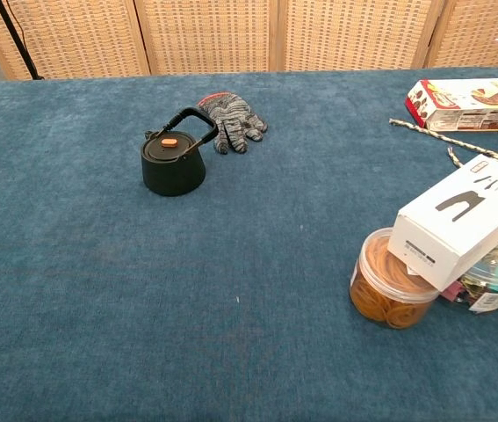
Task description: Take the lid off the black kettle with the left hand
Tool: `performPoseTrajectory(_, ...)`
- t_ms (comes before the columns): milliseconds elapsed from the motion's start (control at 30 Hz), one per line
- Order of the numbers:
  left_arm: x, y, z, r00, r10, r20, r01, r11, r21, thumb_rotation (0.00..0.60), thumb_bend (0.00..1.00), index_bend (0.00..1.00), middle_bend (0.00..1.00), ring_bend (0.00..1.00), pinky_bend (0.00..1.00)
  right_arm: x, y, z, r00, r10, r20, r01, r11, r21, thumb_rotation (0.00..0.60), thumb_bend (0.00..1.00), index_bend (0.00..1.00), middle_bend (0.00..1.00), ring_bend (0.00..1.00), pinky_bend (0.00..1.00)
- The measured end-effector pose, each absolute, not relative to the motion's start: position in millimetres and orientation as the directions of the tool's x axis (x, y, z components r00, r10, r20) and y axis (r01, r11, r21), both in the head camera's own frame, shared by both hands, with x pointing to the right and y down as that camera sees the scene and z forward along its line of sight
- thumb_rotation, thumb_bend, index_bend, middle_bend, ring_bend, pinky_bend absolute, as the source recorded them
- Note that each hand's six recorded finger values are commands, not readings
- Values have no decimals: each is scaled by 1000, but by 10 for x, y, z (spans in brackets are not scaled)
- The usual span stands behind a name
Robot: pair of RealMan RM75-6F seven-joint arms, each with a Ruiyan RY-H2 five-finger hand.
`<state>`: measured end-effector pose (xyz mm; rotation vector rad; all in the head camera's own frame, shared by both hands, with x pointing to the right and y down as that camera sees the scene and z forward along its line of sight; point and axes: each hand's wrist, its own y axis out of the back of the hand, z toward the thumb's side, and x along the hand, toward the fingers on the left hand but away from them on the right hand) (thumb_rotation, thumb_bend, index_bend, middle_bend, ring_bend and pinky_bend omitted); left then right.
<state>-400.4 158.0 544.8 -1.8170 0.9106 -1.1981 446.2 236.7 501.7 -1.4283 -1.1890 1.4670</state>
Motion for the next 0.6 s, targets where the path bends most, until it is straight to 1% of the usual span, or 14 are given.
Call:
performPoseTrajectory(133,-3709,1244,5639,335,-844,418,-130,-481,-867,600,310,310,0,0,0,4501,2342,5043,-106,950,-294,86,-286,-954,600,0,0,0,0,0)
performPoseTrajectory(233,-3435,1012,5822,353,-830,431,-119,-497,-860,600,354,342,0,0,0,4528,2323,5080,-116,946,-303,86,-294,-952,600,0,0,0,0,0)
performPoseTrajectory(300,-3257,884,5962,361,-820,443,-101,-507,-856,600,363,350,0,0,0,4546,2315,5109,-124,942,-311,84,-303,-949,600,0,0,0,0,0)
performPoseTrajectory(433,-2963,726,6214,366,-802,471,-61,-526,-848,600,371,354,0,0,0,4590,2291,5173,-144,934,-328,77,-320,-944,600,0,0,0,0,0)
performPoseTrajectory(600,-2675,634,6538,361,-771,525,-64,-582,-811,600,378,392,0,0,0,4640,2267,5237,-168,924,-342,73,-335,-939,600,0,0,0,0,0)
